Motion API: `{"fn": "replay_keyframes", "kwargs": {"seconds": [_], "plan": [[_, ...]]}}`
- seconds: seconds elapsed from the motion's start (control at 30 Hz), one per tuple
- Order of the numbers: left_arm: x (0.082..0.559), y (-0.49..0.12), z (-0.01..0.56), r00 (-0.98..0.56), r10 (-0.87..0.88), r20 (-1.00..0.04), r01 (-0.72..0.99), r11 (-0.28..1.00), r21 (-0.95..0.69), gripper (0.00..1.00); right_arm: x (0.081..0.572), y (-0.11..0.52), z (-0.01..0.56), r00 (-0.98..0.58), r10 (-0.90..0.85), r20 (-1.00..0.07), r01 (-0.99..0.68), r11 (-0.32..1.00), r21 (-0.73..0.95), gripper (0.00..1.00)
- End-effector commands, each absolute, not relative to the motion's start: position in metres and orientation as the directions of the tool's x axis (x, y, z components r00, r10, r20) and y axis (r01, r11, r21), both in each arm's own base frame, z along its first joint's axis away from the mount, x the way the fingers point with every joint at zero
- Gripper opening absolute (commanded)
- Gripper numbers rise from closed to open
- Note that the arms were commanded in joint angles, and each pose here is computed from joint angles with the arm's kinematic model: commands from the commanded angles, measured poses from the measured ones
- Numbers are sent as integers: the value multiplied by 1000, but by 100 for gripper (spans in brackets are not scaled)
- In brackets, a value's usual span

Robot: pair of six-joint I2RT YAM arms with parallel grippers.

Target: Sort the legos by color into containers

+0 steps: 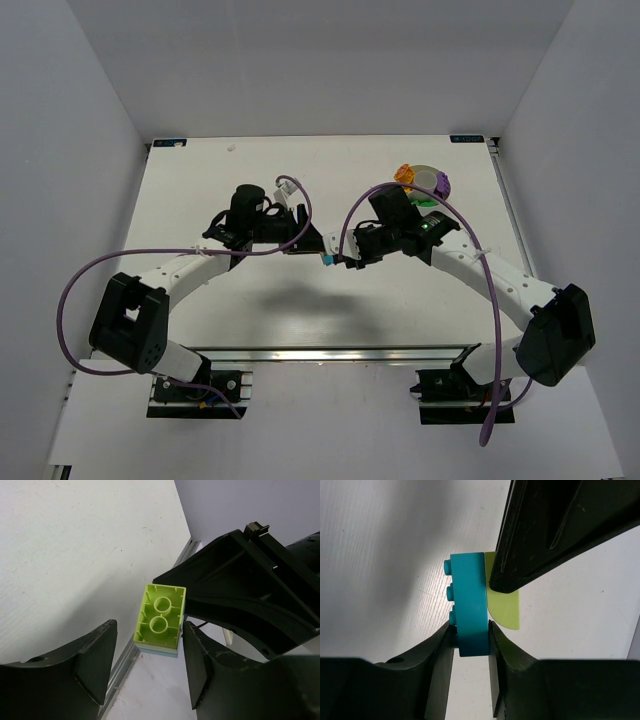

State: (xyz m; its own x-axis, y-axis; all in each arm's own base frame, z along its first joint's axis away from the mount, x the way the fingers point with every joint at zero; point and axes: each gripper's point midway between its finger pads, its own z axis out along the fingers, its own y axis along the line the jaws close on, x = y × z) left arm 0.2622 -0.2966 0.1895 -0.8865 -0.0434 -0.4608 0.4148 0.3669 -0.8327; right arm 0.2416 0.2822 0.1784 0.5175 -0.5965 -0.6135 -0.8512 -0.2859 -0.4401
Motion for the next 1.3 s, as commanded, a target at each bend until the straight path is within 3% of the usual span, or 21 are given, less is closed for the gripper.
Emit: {"fn": "replay_keyframes", "kwargs": {"seconds": [0.0, 0.07, 0.17, 0.3, 0.4, 0.53, 0.77, 1.27], "plan": [[255, -300, 195, -882, -20, -470, 440, 320, -839, 65, 248, 292, 198, 543, -567, -619, -832, -266, -486, 0], [255, -300, 194, -883, -19, -469, 440, 317, -840, 64, 247, 292, 198, 540, -564, -625, -835, -266, -481, 0], [256, -301, 195, -881, -22, -472, 443, 312, -841, 54, 246, 293, 198, 540, -561, -627, -835, -268, -480, 0], [256, -302, 194, -886, -24, -463, 436, 297, -850, 31, 244, 292, 199, 540, -555, -633, -836, -269, -478, 0], [255, -304, 195, -890, -17, -456, 434, 281, -856, 21, 242, 292, 198, 542, -553, -633, -835, -271, -478, 0], [256, -305, 197, -886, -15, -463, 441, 273, -855, 0, 240, 288, 194, 536, -558, -634, -840, -274, -468, 0], [271, -298, 210, -843, -56, -536, 497, 303, -813, 0, 226, 279, 186, 536, -558, -634, -842, -306, -444, 0], [317, -283, 230, -817, -120, -563, 498, 343, -796, 0, 210, 253, 171, 508, -606, -612, -857, -286, -428, 0]]}}
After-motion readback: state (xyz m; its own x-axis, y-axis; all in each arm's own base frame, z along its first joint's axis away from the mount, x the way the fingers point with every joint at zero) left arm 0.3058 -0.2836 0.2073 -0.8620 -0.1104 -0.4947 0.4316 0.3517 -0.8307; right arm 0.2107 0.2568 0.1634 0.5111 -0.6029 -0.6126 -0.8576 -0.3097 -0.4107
